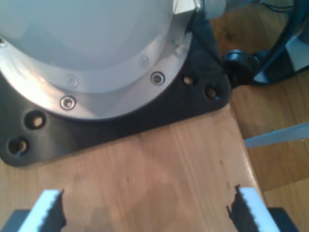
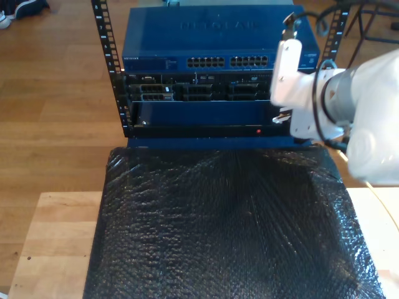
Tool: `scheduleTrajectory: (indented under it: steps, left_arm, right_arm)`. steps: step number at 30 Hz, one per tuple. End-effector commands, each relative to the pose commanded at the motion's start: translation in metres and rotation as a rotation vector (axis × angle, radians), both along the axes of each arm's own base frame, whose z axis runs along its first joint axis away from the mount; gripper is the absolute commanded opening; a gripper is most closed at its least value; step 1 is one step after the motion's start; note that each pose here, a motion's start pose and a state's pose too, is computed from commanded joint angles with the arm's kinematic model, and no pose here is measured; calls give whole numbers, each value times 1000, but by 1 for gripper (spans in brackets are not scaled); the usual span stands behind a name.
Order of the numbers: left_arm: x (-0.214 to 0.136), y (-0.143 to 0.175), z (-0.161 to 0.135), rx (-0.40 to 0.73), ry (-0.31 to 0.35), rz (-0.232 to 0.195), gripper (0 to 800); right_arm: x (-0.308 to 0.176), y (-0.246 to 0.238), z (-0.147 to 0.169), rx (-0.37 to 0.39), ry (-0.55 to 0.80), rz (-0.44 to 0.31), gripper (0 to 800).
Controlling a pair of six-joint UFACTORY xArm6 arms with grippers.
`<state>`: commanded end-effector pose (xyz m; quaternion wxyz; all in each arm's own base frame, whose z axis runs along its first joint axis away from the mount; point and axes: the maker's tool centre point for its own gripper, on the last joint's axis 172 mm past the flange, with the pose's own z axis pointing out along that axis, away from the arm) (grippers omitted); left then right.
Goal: Grab the cable and plug it in
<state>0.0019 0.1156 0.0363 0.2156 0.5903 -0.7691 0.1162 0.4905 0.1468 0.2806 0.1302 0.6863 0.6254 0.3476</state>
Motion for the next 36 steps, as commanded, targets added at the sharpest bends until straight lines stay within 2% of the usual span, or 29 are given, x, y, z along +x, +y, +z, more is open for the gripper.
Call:
scheduleTrajectory:
  steps: [4, 12, 18, 23, 28, 36]
  left_arm:
    - [0, 0, 0, 0, 0, 0, 800]
    - [0, 0, 0, 0, 0, 0, 800]
    - [0, 0, 0, 0, 1, 1, 800]
    - [0, 0, 0, 0, 0, 0, 800]
    - [0, 0, 0, 0, 1, 1, 800]
    - [0, 0, 0, 0, 1, 1, 800]
  right_arm:
    - [-1, -4, -9, -6, -28, -9, 0]
    - [14, 1, 23, -44, -176, 23, 0]
    - [25, 4, 30, -41, -228, 21, 0]
    - [25, 1, 18, -48, -239, 14, 0]
    - [30, -1, 29, -44, -288, 5, 0]
    - [28, 0, 31, -43, -294, 10, 0]
